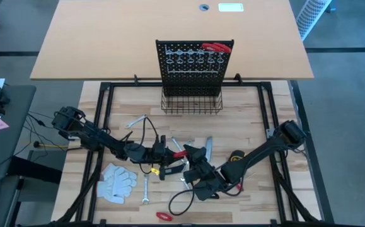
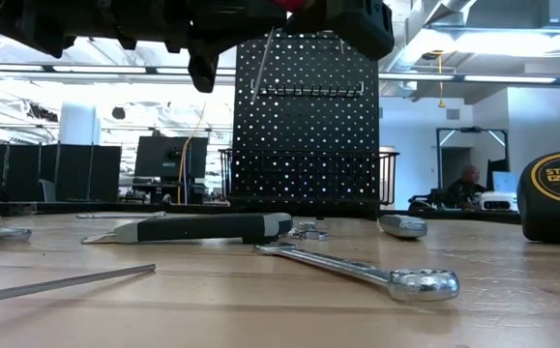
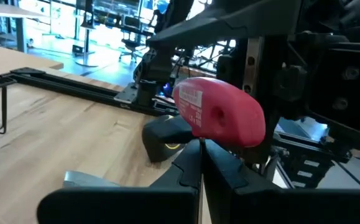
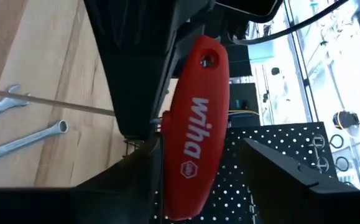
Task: Hang tools onto peg board
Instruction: Hang the red allen wrench on the pegboard
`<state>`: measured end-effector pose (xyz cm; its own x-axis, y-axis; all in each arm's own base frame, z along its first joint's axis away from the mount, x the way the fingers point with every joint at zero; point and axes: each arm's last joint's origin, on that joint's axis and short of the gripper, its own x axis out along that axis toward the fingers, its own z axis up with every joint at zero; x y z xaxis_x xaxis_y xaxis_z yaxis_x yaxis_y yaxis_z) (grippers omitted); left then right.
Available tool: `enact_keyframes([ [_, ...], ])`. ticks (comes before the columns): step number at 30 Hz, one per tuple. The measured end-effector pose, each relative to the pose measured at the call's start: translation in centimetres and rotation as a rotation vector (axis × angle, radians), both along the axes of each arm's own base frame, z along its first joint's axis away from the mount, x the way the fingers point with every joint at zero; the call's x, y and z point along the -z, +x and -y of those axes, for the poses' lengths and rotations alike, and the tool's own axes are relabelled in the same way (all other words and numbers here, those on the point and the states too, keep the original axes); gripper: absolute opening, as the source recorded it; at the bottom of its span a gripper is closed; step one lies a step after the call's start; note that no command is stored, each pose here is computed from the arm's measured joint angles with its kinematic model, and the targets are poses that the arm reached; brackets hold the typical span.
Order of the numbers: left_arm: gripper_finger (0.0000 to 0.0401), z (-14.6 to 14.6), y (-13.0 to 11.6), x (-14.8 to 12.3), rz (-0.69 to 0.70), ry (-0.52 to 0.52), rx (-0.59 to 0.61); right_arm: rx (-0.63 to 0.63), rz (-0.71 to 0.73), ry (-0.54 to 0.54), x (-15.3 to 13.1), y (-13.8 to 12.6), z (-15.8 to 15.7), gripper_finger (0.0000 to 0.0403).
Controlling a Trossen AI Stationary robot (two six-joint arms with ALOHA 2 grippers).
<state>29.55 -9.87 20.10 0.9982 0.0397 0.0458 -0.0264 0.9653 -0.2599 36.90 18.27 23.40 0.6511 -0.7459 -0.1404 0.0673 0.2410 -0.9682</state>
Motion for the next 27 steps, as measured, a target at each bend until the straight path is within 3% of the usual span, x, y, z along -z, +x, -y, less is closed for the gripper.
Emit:
enact_keyframes([
  [10, 0.0000, 0.0, 0.0, -0.1, 0.008, -0.004, 0.001, -0.008, 0.020, 0.024, 0.0, -0.2, -0.3, 0.0098],
  [13, 0.0006, 0.0, 0.0, -0.1, 0.007, -0.002, 0.001, -0.007, 0.039, 0.043, 0.1, -0.3, -0.4, 0.0098],
  [17, 0.0044, 0.0, 0.0, 0.2, -0.024, 0.028, 0.001, -0.009, 0.044, 0.050, 0.2, -0.5, -0.7, 0.0098],
  [22, 0.0108, -0.8, -0.9, -0.3, -0.163, 0.081, -0.016, 0.023, 0.033, 0.038, 0.1, -1.2, -0.2, 0.0098],
  [27, 0.0147, -1.6, -3.6, -2.0, -0.331, 0.145, -0.009, 0.064, 0.070, 0.023, -2.7, -2.7, 0.8, 0.0098],
])
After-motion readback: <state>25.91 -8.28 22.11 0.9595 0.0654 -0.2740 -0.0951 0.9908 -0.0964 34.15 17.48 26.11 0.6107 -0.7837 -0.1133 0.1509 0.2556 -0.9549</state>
